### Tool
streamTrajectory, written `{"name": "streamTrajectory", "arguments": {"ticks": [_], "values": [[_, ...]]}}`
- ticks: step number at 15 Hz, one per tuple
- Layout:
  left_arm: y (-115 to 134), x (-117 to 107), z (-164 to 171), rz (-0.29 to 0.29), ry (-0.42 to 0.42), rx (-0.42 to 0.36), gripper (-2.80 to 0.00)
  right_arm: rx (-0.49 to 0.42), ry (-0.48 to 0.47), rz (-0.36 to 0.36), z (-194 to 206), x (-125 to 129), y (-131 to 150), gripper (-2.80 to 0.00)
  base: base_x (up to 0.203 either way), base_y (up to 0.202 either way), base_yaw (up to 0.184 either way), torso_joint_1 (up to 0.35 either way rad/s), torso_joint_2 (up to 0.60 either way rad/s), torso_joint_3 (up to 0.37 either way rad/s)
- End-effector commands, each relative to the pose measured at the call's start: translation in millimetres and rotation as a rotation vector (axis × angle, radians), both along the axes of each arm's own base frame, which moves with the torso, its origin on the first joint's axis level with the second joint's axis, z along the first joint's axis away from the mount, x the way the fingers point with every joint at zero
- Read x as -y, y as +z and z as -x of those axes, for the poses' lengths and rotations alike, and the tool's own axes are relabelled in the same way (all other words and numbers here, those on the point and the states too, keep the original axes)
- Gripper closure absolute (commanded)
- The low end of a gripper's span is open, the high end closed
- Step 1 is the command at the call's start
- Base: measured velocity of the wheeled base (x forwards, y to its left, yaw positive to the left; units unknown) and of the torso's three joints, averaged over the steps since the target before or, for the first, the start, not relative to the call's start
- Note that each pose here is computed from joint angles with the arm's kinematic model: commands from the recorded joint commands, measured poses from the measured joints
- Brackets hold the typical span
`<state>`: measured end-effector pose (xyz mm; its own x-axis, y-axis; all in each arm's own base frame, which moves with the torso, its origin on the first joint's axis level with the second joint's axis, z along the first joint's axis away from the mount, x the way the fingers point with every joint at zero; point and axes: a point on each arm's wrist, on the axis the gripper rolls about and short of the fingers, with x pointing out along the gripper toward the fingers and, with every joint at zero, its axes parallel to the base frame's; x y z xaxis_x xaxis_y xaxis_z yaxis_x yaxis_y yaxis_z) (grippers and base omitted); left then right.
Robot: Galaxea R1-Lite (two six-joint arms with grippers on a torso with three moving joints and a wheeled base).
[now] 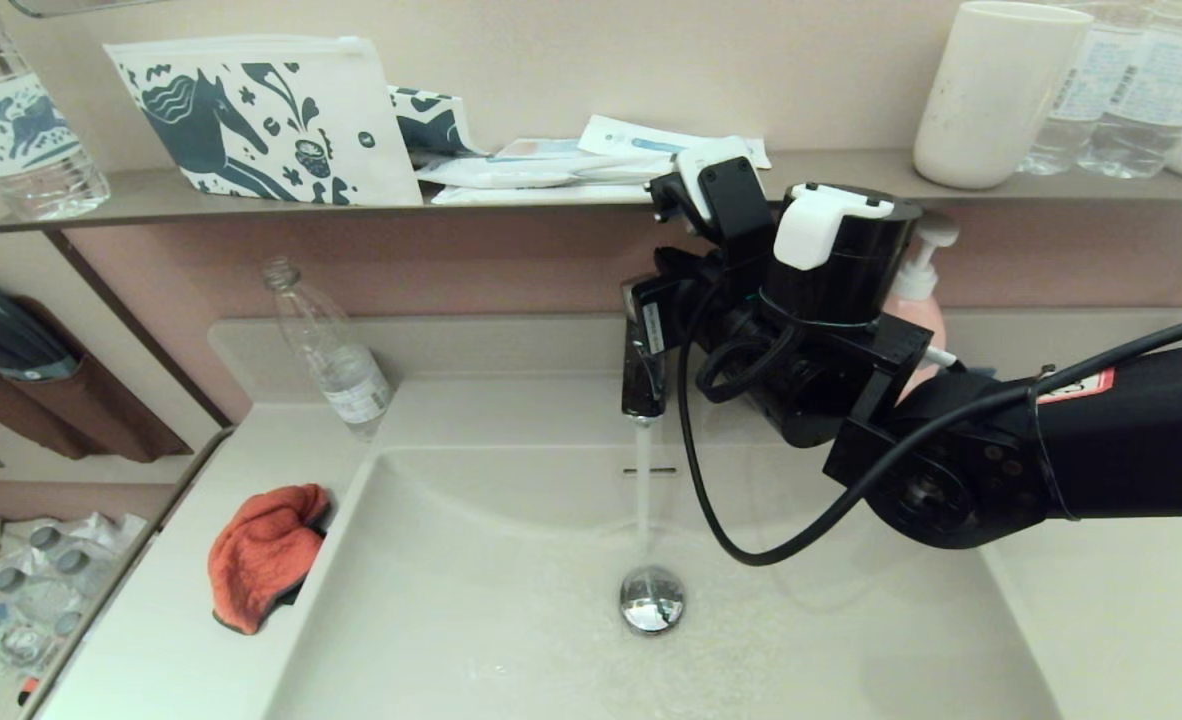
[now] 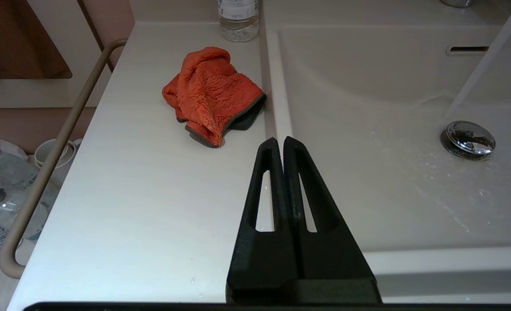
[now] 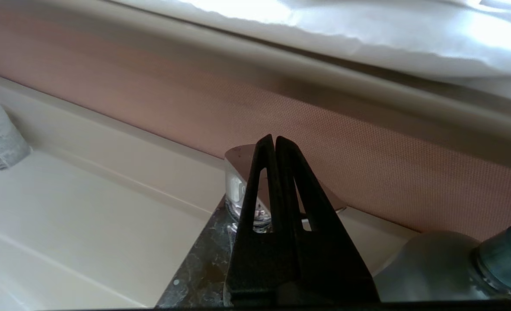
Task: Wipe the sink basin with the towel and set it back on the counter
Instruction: Turn off the faucet
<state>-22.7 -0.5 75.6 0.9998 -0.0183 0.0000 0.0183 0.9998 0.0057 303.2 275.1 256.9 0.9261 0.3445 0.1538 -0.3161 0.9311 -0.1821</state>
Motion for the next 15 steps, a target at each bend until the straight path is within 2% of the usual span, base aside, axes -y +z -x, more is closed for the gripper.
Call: {"name": "streamTrajectory", "arguments": {"ticks": [1, 10, 15], "values": [[0.0, 0.0, 0.0, 0.000, 0.000, 0.000, 0.00, -0.016, -0.013, 0.021, -3.5, 1.7, -3.8, 0.00, 0.000, 0.000, 0.000, 0.000, 0.00, 0.000], [0.0, 0.0, 0.0, 0.000, 0.000, 0.000, 0.00, -0.098, -0.043, 0.094, 10.0, 17.3, -16.3, 0.00, 0.000, 0.000, 0.000, 0.000, 0.00, 0.000], [0.0, 0.0, 0.0, 0.000, 0.000, 0.000, 0.00, -0.155, -0.072, 0.144, 25.0, 31.7, -12.0, 0.00, 0.000, 0.000, 0.000, 0.000, 0.00, 0.000]]}}
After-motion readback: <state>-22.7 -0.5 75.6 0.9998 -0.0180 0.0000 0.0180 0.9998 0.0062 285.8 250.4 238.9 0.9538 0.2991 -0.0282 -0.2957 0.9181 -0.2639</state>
